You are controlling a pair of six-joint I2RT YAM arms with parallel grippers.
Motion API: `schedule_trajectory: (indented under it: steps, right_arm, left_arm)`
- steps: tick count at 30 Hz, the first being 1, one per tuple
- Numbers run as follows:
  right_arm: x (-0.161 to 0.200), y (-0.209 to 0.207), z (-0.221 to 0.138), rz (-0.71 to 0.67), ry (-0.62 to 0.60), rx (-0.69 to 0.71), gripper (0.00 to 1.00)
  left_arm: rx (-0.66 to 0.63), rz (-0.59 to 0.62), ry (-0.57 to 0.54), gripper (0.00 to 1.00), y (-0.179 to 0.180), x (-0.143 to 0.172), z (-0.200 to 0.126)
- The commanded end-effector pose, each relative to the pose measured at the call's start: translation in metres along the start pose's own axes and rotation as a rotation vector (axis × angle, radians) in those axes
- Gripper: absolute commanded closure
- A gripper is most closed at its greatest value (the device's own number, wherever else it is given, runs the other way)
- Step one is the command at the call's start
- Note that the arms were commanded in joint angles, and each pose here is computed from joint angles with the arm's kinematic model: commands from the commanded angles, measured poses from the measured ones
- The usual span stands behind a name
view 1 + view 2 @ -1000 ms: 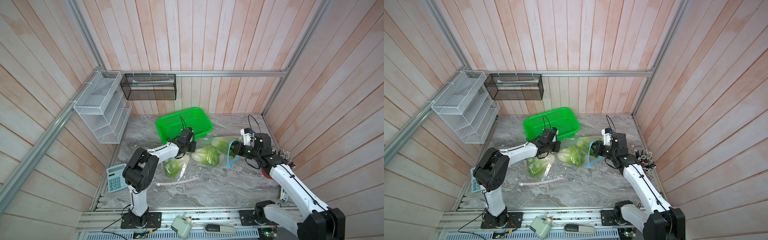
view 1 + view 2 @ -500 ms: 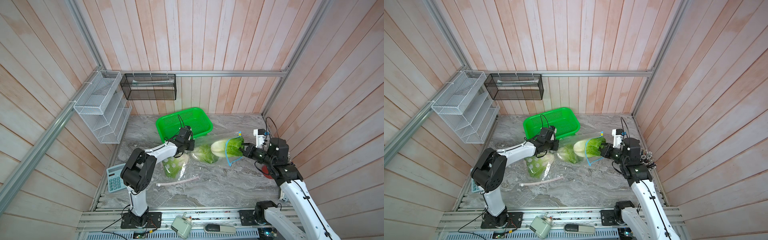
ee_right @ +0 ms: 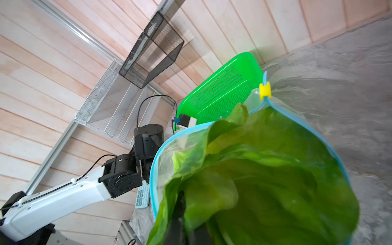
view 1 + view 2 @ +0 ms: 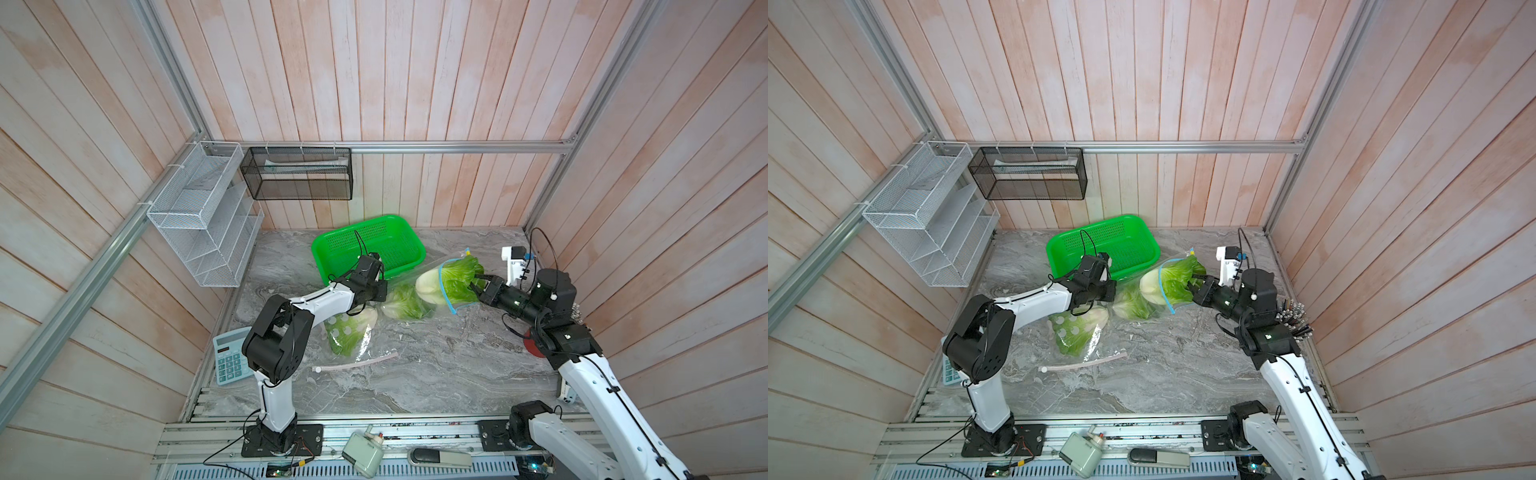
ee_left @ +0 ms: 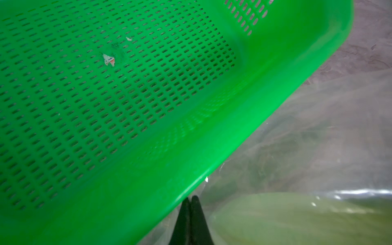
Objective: Open the zip-top bag and take out the chinese cabbages
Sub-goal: Pick up the Chinese cabbage from the zipper food storage bag.
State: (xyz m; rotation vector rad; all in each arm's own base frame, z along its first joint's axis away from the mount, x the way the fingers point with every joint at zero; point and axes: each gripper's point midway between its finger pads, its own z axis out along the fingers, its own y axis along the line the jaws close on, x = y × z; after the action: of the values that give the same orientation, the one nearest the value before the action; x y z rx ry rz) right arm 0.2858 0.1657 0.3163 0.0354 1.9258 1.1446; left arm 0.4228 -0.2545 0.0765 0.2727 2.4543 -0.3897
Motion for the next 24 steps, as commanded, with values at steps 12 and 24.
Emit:
schedule_trajectory:
  steps: [12, 24]
  right_arm:
    - [-0.042, 0.039, 0.022, -0.166, -0.125, 0.015, 1.0]
    - [-0.086, 0.042, -0.042, -0.176, -0.261, 0.076, 1.0]
  left_arm:
    - [-0.086, 0.053, 0.069, 1.0, 0.011, 0.022, 0.018]
    - [-0.101, 0.056, 0.072, 1.0, 0.02, 0.024, 0.019]
